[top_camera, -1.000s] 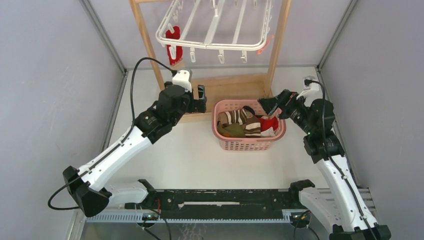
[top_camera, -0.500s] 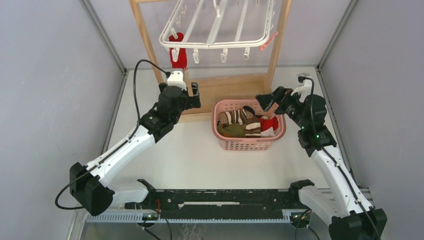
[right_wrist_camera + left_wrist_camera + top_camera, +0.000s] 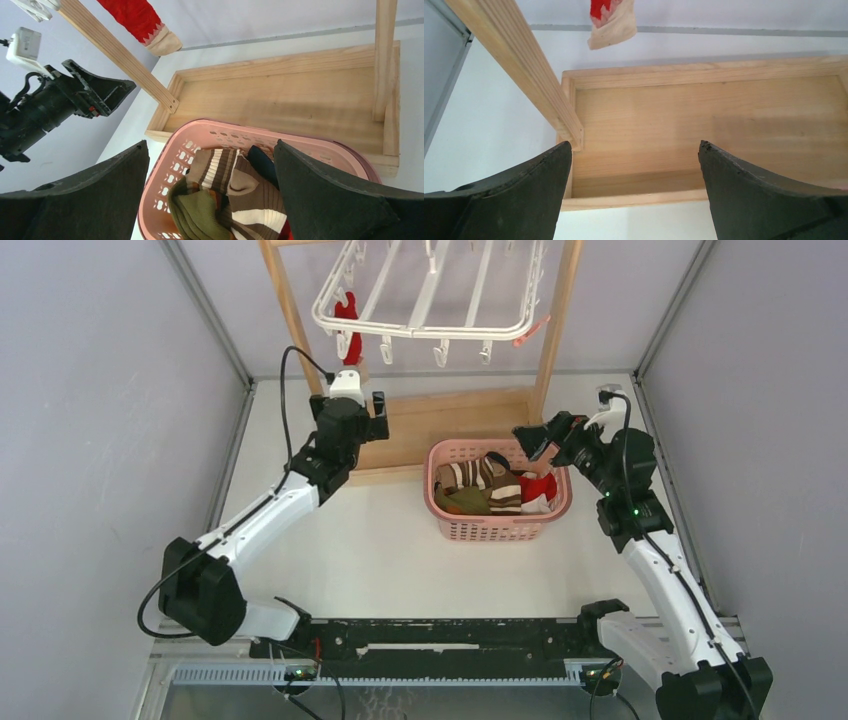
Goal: Remove the socks clipped to the hanger
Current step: Remove the sock from the hanger.
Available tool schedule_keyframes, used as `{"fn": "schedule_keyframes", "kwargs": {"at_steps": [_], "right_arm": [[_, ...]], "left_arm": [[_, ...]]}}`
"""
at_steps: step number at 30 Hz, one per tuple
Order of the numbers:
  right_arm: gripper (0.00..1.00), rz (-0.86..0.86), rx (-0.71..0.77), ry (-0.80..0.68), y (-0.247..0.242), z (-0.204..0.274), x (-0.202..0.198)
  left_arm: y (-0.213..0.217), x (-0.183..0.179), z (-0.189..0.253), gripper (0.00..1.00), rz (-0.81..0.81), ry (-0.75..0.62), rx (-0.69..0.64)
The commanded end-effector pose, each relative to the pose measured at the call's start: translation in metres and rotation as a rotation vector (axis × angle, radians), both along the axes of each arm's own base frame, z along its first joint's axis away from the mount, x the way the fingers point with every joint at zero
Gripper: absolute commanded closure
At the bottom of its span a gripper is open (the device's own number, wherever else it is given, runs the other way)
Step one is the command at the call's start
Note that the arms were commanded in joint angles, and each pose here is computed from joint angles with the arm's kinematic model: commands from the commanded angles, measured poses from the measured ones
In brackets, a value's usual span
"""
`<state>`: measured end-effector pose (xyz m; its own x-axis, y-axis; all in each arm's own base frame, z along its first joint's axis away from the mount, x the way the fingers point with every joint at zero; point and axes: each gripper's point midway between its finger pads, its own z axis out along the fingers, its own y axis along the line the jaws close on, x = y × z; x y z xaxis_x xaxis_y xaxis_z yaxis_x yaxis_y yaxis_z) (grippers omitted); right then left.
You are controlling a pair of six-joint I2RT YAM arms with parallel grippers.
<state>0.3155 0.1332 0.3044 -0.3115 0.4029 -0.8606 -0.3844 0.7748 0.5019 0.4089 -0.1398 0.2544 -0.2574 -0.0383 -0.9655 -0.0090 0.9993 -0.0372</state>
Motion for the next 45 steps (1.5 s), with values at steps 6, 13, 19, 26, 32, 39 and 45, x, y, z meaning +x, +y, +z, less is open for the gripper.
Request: {"fn": "schedule_keyframes", "kwargs": {"at_steps": [6, 13, 19, 26, 32, 39, 45], "right_arm": [[0.0, 0.005, 0.001, -0.077, -0.007, 0.02, 0.0], [0.0, 0.001, 0.0, -0.07, -0.011, 0.018, 0.0], [0.0, -0.003, 0.001, -0.064, -0.013, 0.016, 0.003], [0.0, -0.004, 0.005, -0.059, -0.016, 0.014, 0.007], [0.0, -0.006, 0.011, -0.055, -0.018, 0.013, 0.01], [0.0, -0.01, 0.014, -0.044, -0.022, 0.011, 0.011], [0.0, -0.011, 0.015, -0.037, -0.024, 0.009, 0.012]], "left_arm": [[0.023, 0.038, 0.012, 0.0, 0.009, -0.02, 0.035], [0.025, 0.062, 0.014, 0.0, -0.008, -0.023, 0.083], [0.027, 0.08, 0.011, 0.0, -0.012, -0.021, 0.111], [0.024, 0.1, 0.005, 0.0, -0.061, -0.017, 0.102], [0.016, 0.113, 0.004, 0.0, -0.106, -0.03, 0.124], [0.017, 0.128, 0.005, 0.0, -0.1, -0.051, 0.136], [0.013, 0.137, 0.002, 0.0, -0.11, -0.057, 0.142]]}}
